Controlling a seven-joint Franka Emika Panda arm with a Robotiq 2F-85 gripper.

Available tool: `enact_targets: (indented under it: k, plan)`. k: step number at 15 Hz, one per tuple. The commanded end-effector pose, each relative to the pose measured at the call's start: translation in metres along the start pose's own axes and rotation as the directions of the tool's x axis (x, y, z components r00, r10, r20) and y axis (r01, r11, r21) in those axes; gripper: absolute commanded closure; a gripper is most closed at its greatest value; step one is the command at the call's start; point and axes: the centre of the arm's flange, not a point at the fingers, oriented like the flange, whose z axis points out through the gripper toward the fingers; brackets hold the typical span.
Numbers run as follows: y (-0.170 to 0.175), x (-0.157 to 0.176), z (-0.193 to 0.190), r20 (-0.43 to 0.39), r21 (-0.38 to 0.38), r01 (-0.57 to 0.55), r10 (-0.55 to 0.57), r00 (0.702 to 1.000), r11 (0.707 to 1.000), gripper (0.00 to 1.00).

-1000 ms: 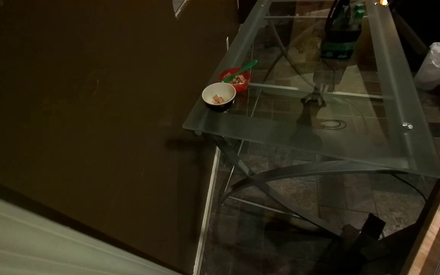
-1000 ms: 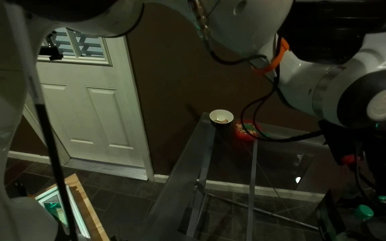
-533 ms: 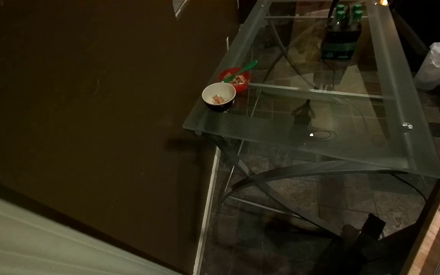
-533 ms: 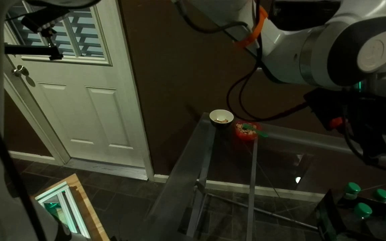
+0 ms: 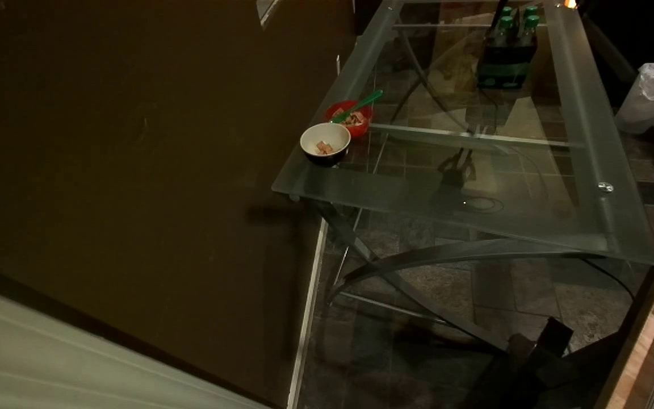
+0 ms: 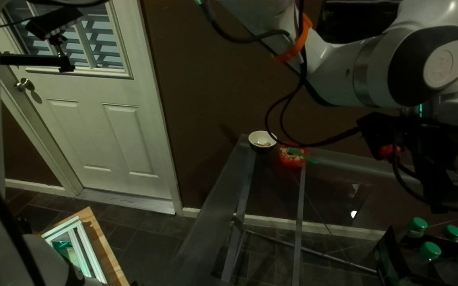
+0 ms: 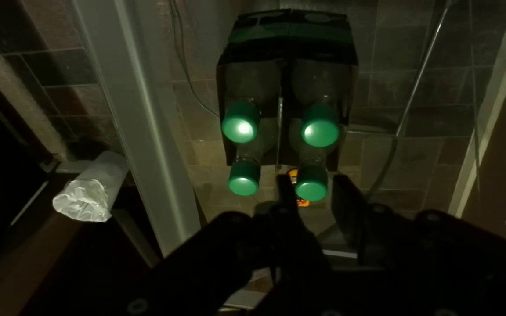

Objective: Move the packet of drinks to the left

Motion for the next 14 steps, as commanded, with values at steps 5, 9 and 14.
enact_targets:
  k: [5,9,14]
  plan:
    - [0.032,-0.001,0.029,0.032,0.056,-0.050,0.048,0.998,0.997,0.12]
    - [0.030,0.004,0.034,0.018,0.045,-0.059,0.058,0.998,0.997,0.10]
    - [0.027,0.003,0.040,0.024,0.041,-0.056,0.055,0.998,0.998,0.00]
